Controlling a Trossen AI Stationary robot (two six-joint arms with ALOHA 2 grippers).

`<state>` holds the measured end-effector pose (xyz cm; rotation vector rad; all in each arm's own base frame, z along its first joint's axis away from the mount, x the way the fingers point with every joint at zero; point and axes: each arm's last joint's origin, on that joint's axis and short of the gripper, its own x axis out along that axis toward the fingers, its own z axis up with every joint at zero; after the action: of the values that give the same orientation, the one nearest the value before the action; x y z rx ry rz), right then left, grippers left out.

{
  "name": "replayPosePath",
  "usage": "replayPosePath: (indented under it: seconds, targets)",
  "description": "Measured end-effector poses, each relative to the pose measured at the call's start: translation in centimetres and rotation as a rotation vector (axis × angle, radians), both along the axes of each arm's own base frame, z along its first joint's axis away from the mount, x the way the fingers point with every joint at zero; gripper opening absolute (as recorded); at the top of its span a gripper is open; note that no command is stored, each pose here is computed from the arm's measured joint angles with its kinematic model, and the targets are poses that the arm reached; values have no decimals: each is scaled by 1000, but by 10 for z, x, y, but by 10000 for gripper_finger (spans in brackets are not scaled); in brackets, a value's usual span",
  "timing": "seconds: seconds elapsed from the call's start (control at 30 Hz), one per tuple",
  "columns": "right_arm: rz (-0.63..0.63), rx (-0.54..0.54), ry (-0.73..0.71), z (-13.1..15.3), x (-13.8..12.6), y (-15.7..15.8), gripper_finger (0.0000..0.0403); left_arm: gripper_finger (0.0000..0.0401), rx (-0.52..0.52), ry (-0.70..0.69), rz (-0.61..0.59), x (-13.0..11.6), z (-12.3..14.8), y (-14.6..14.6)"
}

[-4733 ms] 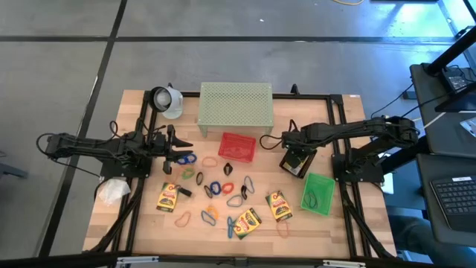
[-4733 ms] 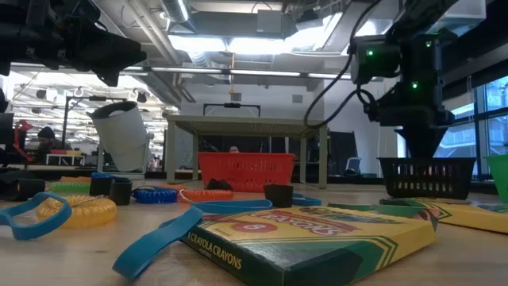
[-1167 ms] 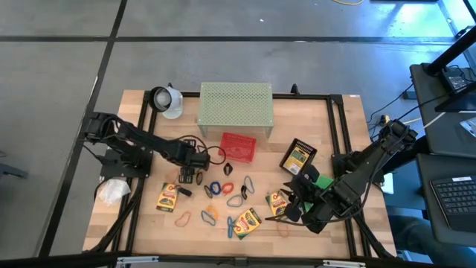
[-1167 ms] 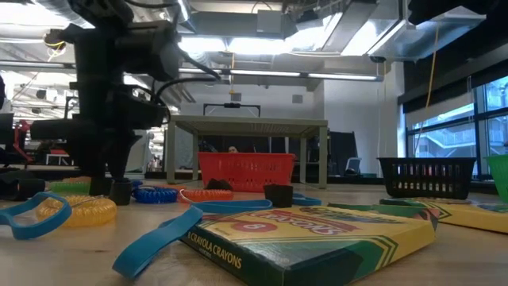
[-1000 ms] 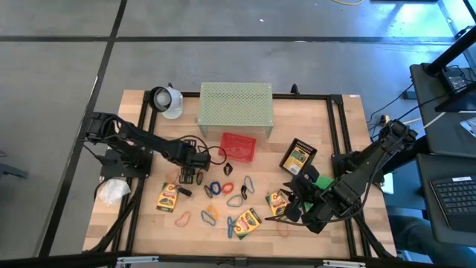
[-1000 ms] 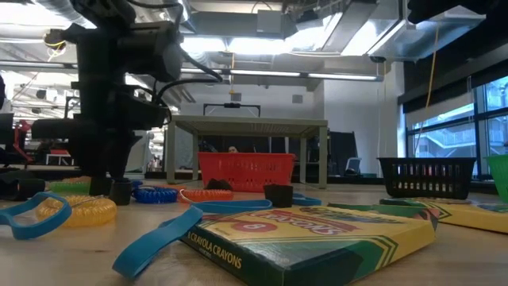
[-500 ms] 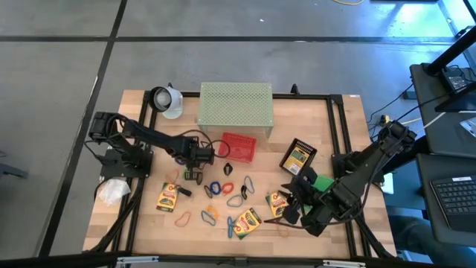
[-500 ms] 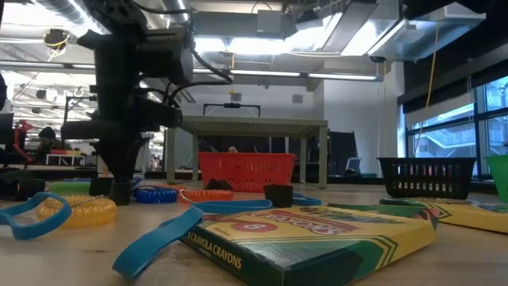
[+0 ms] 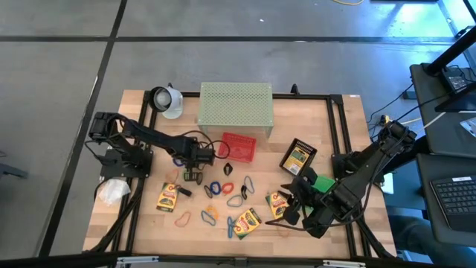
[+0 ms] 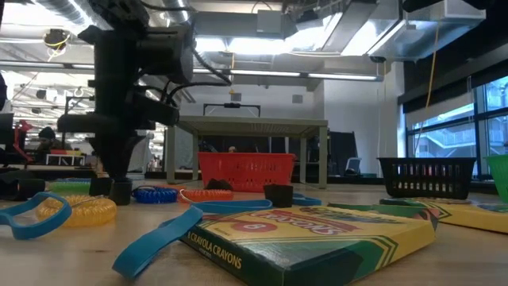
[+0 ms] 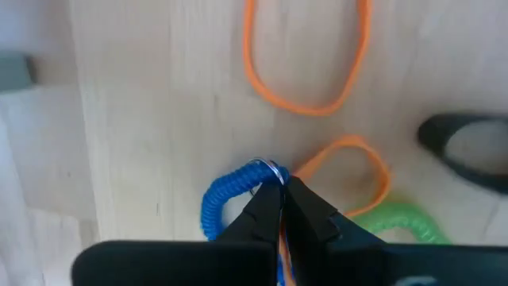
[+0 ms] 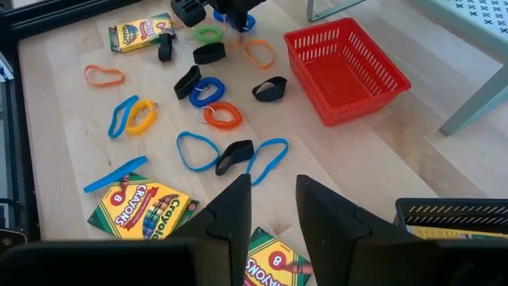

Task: Pick & Place Office Desk Supplies
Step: Put the blue spring keychain into the red bin

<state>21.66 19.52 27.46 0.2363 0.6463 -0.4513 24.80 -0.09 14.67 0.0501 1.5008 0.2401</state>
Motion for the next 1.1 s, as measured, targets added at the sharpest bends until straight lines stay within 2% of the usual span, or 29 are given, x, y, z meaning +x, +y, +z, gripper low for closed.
replayPosePath:
  seconds: [0.53, 0.83, 1.1]
  targets:
    - [-1, 2, -1, 0, 0, 0, 103, 3, 104, -41, 12, 14, 27, -9]
    - [-1, 2, -1, 0, 0, 0, 103, 3, -10, -28, 14, 13, 25, -15]
    - [1, 11, -3, 0, 0, 1, 103, 3, -14, 18, 32, 2, 8, -8]
